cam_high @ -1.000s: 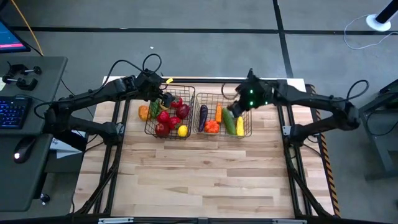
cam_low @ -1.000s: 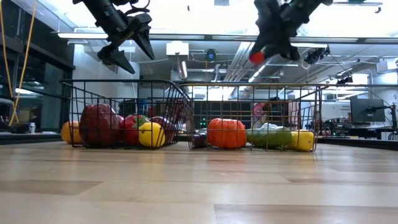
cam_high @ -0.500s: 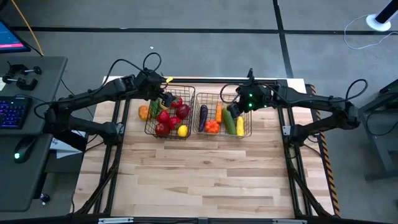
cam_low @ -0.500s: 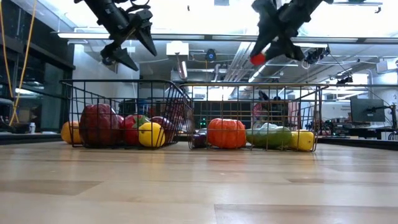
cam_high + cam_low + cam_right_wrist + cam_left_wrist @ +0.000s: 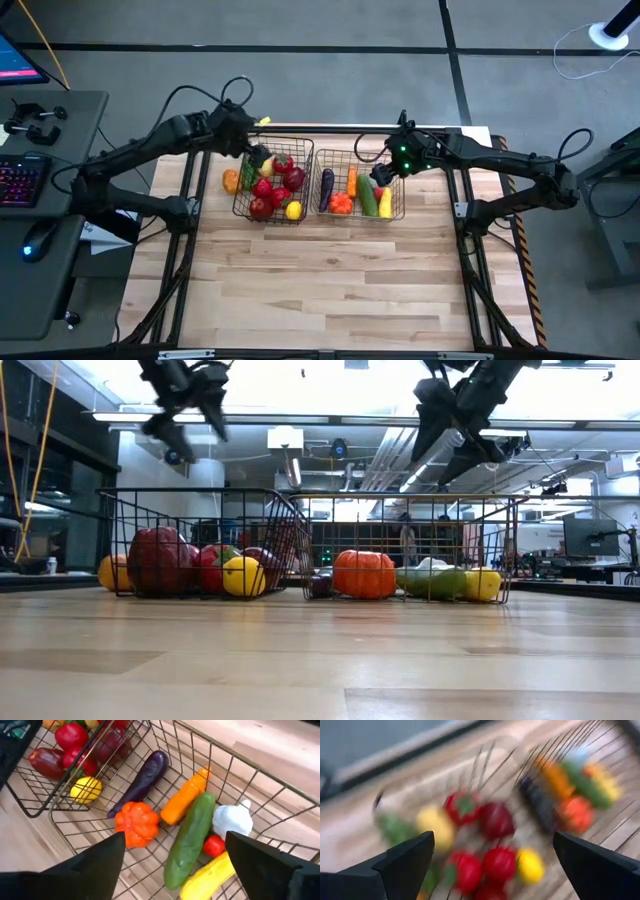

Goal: Sort produce into baskets
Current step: Put the potato into the right wire basket

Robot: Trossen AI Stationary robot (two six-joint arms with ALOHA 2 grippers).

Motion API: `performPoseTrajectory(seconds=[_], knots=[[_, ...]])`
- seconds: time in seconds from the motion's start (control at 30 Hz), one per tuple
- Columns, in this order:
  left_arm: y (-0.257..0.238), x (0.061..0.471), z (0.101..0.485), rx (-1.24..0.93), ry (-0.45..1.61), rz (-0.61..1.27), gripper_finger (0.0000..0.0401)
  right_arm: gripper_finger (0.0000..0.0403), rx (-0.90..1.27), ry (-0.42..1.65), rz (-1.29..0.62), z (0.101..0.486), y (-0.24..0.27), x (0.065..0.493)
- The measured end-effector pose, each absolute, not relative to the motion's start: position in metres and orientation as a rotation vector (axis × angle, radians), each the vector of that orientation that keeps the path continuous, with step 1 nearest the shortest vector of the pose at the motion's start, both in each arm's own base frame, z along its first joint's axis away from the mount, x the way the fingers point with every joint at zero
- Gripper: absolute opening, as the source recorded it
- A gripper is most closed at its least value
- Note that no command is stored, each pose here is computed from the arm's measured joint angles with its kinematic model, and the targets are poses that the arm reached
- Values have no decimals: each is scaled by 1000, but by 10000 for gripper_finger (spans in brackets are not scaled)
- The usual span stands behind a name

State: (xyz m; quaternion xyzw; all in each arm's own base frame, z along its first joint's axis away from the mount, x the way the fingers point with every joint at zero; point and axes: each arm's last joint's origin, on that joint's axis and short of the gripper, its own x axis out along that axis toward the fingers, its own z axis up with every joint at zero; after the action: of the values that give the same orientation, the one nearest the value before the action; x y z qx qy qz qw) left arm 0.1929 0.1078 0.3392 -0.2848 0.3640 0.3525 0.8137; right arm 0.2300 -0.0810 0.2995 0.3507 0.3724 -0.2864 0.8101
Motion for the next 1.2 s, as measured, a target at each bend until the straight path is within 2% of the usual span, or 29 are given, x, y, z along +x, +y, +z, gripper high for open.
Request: performPoseTrajectory(seconds=[0.2,0.3,0.67,1.2], knots=[[91,157,323,-707,1174,953,397,345,686,764,-679,301,-84,230],[86,147,311,-732,1298,1041,397,346,652,728,-736,302,-86,231],[96,152,260,-728,1327,1276,397,346,632,643,-759,307,-90,235],[107,177,241,-786,1243,1253,397,346,639,647,-746,307,-89,236]])
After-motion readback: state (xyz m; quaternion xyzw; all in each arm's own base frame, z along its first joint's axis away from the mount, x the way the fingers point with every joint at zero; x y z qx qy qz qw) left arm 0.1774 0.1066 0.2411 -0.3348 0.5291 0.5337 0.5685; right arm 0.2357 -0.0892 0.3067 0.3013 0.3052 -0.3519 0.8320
